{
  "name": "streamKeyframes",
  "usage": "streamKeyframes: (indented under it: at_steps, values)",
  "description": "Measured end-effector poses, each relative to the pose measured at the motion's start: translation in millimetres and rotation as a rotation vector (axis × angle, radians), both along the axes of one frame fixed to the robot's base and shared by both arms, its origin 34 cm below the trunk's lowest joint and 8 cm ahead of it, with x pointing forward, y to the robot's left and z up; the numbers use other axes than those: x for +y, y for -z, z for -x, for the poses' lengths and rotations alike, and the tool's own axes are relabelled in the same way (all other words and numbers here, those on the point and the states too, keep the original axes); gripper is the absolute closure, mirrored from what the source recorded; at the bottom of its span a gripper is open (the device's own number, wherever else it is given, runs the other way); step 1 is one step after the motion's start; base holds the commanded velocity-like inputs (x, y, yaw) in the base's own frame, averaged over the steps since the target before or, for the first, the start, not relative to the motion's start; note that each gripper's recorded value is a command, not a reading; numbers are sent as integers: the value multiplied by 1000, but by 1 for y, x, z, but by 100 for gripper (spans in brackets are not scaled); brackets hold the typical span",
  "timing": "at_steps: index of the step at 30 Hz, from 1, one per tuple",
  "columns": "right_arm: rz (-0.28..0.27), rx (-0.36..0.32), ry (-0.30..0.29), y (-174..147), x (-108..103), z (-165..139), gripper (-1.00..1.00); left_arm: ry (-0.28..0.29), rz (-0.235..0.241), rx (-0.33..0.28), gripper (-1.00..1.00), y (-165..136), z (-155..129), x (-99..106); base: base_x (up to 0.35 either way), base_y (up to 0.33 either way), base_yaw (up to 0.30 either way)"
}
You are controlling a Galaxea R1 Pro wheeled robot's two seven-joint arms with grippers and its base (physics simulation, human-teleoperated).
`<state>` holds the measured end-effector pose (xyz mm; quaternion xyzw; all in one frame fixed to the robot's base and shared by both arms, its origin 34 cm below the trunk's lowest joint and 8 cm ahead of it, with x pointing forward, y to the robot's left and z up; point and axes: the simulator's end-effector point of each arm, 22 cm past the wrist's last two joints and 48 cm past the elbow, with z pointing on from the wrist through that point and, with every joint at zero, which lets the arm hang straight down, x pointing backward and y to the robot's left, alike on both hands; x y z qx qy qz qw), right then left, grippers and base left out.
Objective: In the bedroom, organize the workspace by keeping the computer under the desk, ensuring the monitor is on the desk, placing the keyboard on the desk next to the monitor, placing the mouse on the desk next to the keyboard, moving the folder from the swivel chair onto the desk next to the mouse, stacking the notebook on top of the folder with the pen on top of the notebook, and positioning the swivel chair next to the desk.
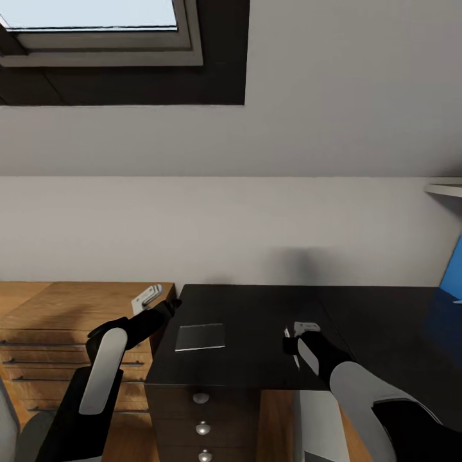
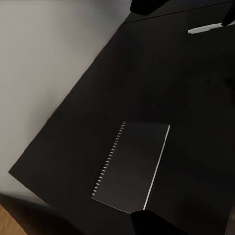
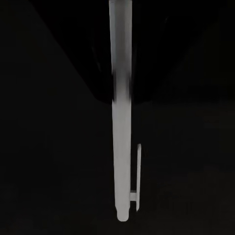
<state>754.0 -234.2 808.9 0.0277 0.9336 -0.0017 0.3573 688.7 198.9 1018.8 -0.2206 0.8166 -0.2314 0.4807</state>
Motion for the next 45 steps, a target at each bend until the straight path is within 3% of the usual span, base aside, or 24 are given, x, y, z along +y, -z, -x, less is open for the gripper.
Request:
streamKeyframes:
  at_steps: [20,29,30,42,45]
  values:
    - [-5,38,6,14,0,11,100,4,-1,1,-100,0,0,-2,0,0,0]
    - [-23,39,-11,14,20,11,100,4,-1,1,-100,0,0,-2,0,0,0]
    - [-23,39,-12,14,20,11,-100,4,-1,1,-100,0,0,-2,0,0,0]
    - [-31,23,-11,11,23,9,-100,4,-2,1,-100,0,0,-2,0,0,0]
    - [-31,-31,-6,2,21,-1,-100,-4,-2,3,-100,2,0,2,0,0,0]
